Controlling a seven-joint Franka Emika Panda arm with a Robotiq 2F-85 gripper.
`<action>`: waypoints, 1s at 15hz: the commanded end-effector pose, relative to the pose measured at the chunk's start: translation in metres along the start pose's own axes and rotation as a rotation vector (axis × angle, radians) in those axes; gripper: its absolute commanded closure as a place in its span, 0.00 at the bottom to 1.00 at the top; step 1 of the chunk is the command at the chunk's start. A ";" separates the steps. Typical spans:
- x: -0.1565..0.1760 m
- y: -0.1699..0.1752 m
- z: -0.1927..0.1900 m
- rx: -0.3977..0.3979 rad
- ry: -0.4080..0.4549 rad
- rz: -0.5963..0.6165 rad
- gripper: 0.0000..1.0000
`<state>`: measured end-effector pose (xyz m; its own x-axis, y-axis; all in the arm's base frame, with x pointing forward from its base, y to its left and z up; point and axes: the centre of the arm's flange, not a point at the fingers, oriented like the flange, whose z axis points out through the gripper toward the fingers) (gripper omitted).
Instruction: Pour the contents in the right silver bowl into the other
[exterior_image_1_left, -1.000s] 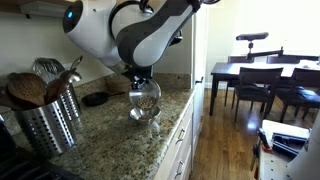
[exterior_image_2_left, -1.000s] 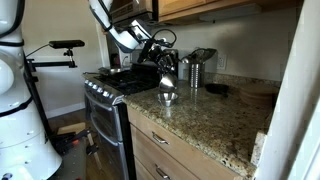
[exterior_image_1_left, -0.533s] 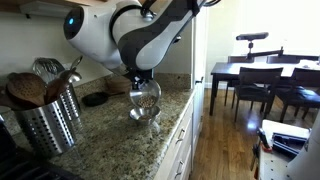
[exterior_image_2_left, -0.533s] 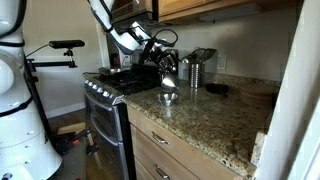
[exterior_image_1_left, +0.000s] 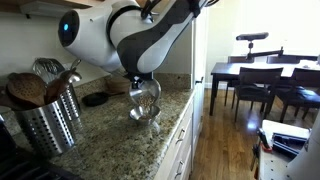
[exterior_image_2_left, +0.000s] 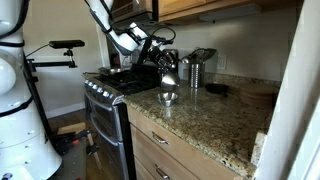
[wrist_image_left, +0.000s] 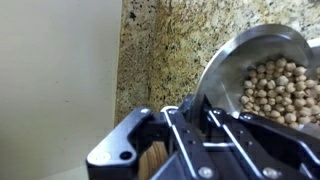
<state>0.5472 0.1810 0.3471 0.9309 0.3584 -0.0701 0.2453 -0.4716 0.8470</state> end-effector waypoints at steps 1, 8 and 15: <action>0.003 -0.004 -0.010 -0.082 0.000 0.017 0.94; 0.001 -0.007 -0.012 -0.116 0.007 0.009 0.94; 0.003 -0.012 -0.013 -0.164 0.000 0.021 0.94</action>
<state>0.5427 0.1916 0.3421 0.9273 0.3676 -0.0697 0.2203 -0.3858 0.8959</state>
